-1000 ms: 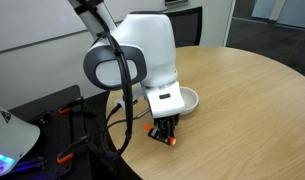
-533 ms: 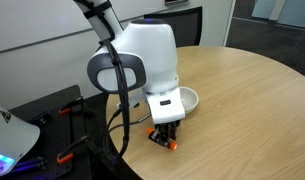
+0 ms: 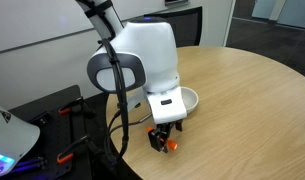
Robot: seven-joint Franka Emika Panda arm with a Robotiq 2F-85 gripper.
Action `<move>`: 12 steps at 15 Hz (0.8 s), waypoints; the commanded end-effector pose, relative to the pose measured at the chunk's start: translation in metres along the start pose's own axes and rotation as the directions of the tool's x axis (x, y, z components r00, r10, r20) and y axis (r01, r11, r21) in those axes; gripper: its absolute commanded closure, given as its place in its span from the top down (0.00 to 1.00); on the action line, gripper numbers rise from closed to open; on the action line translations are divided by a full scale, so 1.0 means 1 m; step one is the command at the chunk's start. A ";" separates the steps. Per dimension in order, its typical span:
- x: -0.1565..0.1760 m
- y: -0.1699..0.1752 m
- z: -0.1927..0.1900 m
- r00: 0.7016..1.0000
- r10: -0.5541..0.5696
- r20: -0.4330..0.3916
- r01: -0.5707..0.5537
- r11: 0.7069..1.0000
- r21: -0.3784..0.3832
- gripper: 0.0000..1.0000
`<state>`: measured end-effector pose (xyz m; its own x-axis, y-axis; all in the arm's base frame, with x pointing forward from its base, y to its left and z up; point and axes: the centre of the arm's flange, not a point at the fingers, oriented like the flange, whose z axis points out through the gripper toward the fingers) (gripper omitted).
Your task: Move the orange marker to the right side of the table
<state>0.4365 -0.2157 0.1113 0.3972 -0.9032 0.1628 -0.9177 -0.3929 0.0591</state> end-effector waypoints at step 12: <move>-0.028 0.016 -0.117 0.990 -0.128 -0.058 0.133 0.985 0.107 1.00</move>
<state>0.4250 -0.1939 0.1796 0.4612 -0.8574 0.2285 -0.8793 -0.4762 -0.0122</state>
